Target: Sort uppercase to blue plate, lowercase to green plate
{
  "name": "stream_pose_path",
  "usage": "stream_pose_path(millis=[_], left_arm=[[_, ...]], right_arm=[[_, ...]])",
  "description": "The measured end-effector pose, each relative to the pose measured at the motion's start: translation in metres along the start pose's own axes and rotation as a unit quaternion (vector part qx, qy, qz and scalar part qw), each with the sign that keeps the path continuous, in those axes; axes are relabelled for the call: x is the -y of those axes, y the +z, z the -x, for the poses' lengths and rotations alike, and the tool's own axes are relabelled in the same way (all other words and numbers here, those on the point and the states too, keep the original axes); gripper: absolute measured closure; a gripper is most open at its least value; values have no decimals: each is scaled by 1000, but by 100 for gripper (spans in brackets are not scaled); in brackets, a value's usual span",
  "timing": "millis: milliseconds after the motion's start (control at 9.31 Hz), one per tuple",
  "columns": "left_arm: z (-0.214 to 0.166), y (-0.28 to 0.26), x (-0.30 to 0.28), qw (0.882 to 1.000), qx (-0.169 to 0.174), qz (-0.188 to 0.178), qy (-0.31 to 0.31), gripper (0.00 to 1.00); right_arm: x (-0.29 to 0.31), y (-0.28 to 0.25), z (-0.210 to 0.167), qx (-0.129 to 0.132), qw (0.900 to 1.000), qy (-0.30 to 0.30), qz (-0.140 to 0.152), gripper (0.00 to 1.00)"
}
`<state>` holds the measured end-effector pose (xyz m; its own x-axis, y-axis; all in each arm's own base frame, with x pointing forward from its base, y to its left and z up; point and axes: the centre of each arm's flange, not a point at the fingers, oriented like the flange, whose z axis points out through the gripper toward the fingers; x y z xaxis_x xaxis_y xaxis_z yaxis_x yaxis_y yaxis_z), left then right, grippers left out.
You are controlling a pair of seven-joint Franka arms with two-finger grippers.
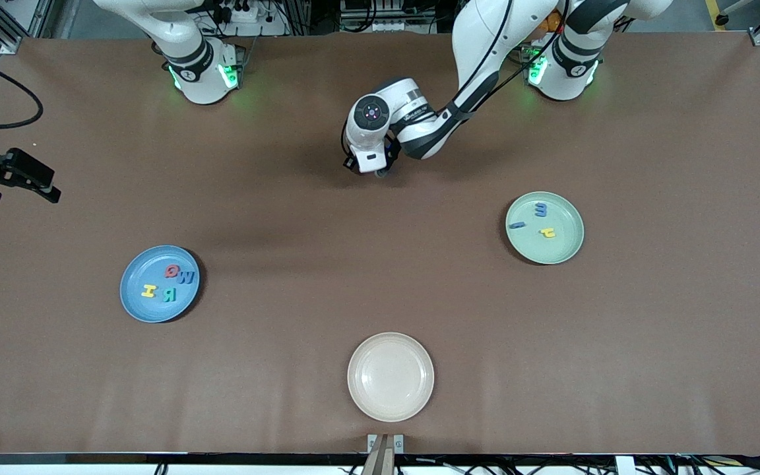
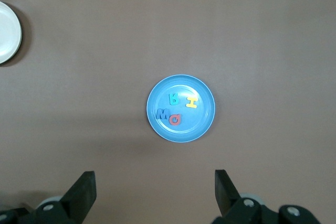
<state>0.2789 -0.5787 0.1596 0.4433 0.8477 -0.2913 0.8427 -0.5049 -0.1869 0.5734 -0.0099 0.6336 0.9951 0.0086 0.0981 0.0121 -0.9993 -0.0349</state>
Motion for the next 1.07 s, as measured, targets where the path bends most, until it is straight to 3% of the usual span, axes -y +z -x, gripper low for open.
stream_pose_path(millis=[751, 1074], left_arm=[[-14, -11, -19, 1000, -1, 12, -15, 69], [-52, -46, -64, 999, 3, 37, -34, 69]], right_arm=[[1, -1, 0, 1, 1000, 1, -3, 0], [1, -2, 0, 0, 1000, 2, -3, 0]])
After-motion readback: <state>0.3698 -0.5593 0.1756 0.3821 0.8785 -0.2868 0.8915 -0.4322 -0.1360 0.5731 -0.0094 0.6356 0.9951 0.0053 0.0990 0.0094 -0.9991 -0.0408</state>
